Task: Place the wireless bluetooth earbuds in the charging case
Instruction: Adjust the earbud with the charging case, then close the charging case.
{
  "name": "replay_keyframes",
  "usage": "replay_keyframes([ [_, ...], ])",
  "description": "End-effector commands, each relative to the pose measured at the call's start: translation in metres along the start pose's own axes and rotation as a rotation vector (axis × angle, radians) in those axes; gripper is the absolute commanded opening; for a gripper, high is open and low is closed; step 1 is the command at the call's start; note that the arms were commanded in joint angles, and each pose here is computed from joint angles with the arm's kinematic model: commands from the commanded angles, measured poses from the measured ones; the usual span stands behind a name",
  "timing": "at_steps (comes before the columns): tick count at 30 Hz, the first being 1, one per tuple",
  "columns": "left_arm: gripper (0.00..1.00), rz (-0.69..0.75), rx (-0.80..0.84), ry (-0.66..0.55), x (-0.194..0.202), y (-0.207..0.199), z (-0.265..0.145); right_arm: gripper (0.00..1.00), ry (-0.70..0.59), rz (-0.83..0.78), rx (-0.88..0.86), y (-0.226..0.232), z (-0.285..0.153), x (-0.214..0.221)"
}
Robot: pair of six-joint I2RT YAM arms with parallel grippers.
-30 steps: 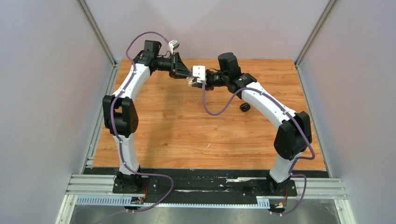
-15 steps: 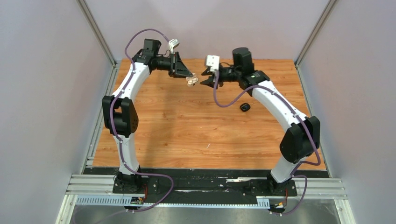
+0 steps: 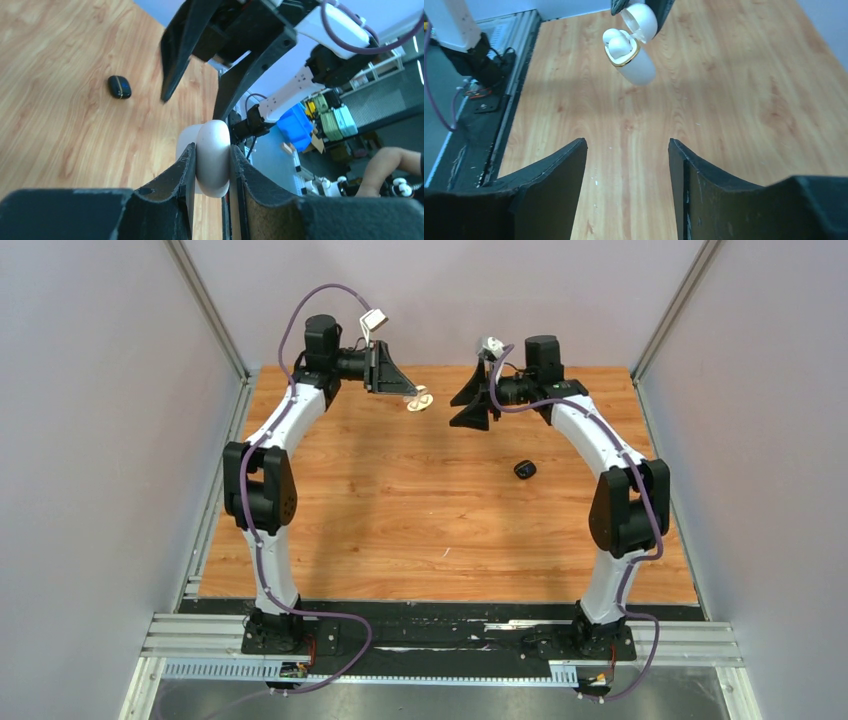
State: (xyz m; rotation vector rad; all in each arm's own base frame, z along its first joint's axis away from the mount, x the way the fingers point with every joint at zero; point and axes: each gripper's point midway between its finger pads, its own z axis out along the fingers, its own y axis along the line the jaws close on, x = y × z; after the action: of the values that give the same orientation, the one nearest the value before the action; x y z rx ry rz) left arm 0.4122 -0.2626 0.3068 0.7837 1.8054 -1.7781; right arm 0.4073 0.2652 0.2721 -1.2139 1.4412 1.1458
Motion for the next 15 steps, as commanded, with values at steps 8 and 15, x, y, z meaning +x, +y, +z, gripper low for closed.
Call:
replay_keyframes([
  [8, 0.0, 0.157, 0.147, 0.077, -0.011, -0.053, 0.006, 0.66, -0.089, -0.098, -0.244, 0.032, 0.043, -0.038],
  [15, 0.0, 0.096, 0.127, 0.06, -0.01, -0.047, 0.007, 0.59, -0.118, -0.102, -0.259, 0.038, 0.04, -0.054],
])
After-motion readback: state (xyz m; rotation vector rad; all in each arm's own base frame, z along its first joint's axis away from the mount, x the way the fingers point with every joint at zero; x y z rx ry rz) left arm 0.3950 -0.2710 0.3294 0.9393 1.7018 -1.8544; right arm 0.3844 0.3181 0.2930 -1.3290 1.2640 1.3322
